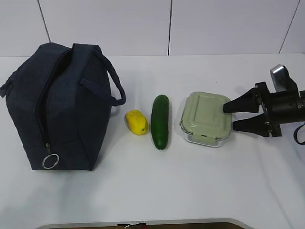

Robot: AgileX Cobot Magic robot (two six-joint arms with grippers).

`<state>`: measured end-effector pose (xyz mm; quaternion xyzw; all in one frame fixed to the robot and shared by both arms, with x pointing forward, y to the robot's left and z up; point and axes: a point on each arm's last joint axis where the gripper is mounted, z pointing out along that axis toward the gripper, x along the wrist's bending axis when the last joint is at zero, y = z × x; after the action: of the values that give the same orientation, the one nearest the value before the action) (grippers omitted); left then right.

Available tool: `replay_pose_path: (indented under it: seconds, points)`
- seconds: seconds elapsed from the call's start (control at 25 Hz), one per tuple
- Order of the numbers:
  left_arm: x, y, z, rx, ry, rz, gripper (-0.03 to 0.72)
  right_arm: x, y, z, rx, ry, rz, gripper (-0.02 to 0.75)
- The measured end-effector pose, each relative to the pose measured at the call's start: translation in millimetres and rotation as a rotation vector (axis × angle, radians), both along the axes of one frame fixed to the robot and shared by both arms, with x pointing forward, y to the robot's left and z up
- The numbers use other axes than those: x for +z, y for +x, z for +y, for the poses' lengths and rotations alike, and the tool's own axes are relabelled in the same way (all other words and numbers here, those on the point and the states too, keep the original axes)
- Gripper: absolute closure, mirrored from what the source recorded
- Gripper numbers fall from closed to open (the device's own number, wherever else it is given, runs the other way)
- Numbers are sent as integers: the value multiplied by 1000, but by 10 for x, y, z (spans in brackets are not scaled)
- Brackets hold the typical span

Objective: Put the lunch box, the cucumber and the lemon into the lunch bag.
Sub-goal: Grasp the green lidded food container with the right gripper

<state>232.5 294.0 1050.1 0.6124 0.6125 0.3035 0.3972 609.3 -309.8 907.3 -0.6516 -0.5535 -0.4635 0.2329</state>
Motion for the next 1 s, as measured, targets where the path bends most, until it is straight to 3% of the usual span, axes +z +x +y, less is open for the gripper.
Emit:
replay_pose_path:
  seconds: [1.0]
  points:
    - [0, 0, 0, 0, 0, 0, 393, -90, 118, 279, -56, -19, -2, 186]
